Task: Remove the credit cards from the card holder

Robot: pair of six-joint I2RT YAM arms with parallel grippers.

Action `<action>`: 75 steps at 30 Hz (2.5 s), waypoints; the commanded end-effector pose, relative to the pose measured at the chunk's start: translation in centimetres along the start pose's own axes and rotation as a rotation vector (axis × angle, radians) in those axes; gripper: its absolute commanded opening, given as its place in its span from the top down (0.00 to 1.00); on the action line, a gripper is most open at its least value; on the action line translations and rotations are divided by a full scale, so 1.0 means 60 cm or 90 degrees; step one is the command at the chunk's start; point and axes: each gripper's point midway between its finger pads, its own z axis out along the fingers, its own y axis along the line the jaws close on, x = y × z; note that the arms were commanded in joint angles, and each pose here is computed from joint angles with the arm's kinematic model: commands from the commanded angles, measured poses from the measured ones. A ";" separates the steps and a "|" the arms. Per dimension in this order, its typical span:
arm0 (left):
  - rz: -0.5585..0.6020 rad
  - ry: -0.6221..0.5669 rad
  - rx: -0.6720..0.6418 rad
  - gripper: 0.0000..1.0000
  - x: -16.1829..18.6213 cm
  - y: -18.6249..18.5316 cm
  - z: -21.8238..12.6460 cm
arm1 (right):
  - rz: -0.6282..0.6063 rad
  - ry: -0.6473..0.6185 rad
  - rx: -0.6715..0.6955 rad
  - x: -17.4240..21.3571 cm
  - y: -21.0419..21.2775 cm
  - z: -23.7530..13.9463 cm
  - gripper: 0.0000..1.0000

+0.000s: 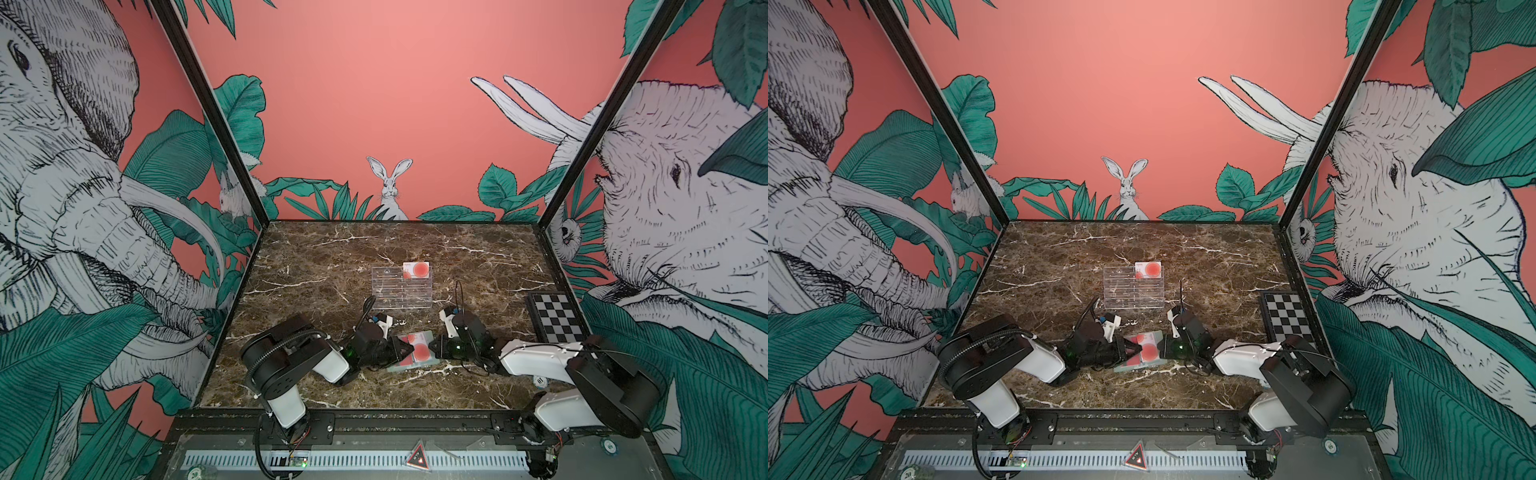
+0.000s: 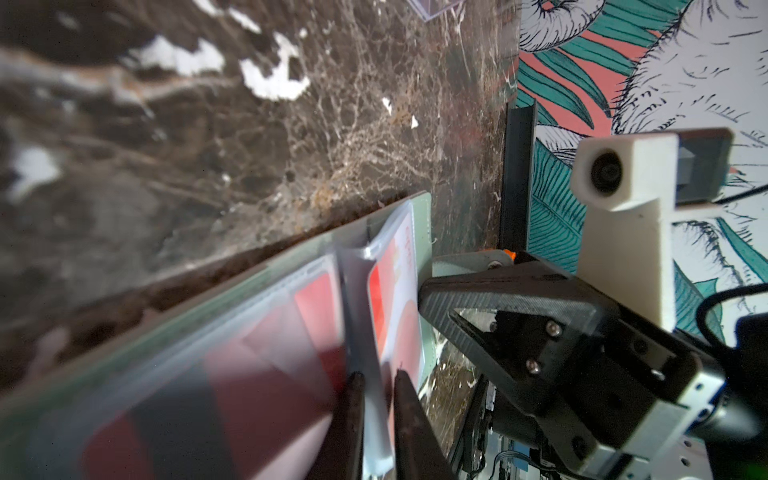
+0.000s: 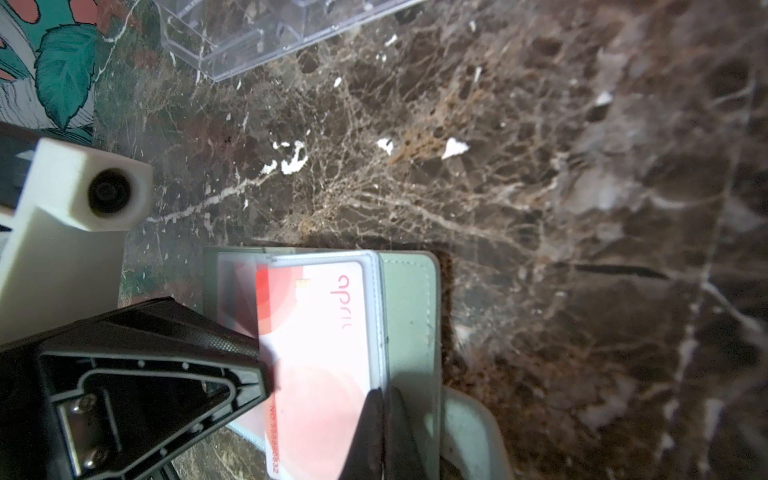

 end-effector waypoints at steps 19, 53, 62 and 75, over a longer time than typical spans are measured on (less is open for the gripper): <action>-0.002 -0.015 -0.014 1.00 0.000 0.008 -0.008 | 0.014 0.033 0.037 0.032 -0.033 0.005 1.00; -0.012 -0.005 -0.016 0.79 0.005 0.010 -0.001 | 0.005 0.045 0.022 0.035 -0.023 0.006 1.00; -0.015 -0.012 -0.011 0.91 0.003 0.010 -0.003 | 0.005 0.044 0.023 0.036 -0.024 0.006 1.00; 0.014 -0.023 -0.040 1.00 0.000 0.005 -0.031 | 0.006 0.036 0.034 0.037 -0.031 0.000 1.00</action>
